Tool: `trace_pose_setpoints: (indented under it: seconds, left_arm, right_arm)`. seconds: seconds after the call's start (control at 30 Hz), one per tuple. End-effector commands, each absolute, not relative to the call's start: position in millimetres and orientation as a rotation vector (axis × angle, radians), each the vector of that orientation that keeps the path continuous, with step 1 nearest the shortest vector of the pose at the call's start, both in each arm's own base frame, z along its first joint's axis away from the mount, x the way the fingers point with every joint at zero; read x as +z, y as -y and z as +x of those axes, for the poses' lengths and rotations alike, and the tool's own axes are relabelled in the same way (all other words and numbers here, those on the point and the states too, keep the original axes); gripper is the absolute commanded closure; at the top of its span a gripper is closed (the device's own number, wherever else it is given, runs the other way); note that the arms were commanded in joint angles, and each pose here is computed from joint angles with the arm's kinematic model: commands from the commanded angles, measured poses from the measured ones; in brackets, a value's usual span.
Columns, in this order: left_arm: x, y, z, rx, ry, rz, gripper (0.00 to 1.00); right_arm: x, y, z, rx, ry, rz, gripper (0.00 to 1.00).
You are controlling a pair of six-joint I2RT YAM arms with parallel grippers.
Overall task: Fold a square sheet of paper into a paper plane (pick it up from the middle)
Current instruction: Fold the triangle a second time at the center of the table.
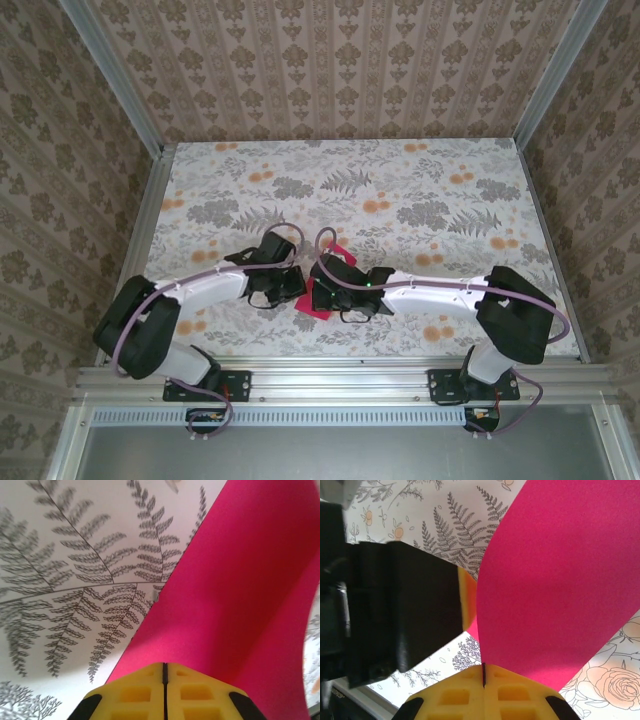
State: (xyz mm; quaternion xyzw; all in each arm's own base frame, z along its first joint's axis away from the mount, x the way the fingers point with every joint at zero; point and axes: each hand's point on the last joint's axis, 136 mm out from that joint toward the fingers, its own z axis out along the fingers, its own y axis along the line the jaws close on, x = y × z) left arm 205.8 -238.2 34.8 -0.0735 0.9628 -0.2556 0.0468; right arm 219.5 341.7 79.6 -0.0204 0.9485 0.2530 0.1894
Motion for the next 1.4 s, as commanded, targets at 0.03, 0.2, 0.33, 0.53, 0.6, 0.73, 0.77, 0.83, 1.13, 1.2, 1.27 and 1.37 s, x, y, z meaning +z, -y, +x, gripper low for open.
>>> trace_pose_setpoints:
  seconds: [0.03,0.2,0.33,0.53,0.6,0.73,0.77,0.83,1.13,1.2,1.27,1.37]
  left_arm:
    - [29.0,247.0,203.3,-0.769,-2.962,-0.184,0.93]
    - [17.2,247.0,198.8,-0.742,-2.988,-0.187,0.94]
    - [9.4,237.6,196.5,-0.658,-3.012,-0.194,0.94]
    - [3.1,227.0,193.4,-0.581,-3.026,-0.191,0.94]
    - [2.4,226.9,192.9,-0.576,-3.029,-0.187,0.94]
    - [1.1,224.9,193.2,-0.550,-3.034,-0.176,0.94]
    - [1.0,223.8,193.1,-0.541,-3.036,-0.175,0.94]
    - [1.2,222.5,193.0,-0.528,-3.039,-0.171,0.94]
    - [1.4,222.7,194.0,-0.509,-3.039,-0.146,0.94]
    - [1.9,223.2,194.2,-0.507,-3.041,-0.140,0.94]
    - [2.4,224.2,194.9,-0.503,-3.038,-0.133,0.94]
    - [2.5,224.5,194.1,-0.498,-3.041,-0.126,0.94]
  right_arm:
    - [64.4,-345.4,213.7,0.776,-2.703,-0.104,0.95]
    - [58.4,-346.4,212.5,0.794,-2.715,-0.109,0.94]
    - [54.4,-341.5,213.2,0.793,-2.727,-0.118,0.92]
    - [53.2,-335.3,214.6,0.844,-2.740,-0.221,0.92]
    - [53.0,-332.6,216.6,0.850,-2.741,-0.259,0.91]
    - [52.4,-326.9,221.8,0.858,-2.739,-0.330,0.90]
    - [53.0,-325.5,223.5,0.861,-2.737,-0.352,0.90]
    - [53.2,-322.3,226.8,0.861,-2.736,-0.377,0.90]
    - [50.6,-324.7,234.4,1.012,-2.723,-0.498,0.89]
    - [50.0,-324.7,237.5,1.022,-2.717,-0.520,0.89]
    - [49.9,-324.0,242.5,1.020,-2.701,-0.539,0.89]
    - [48.8,-322.0,248.0,1.010,-2.688,-0.571,0.89]
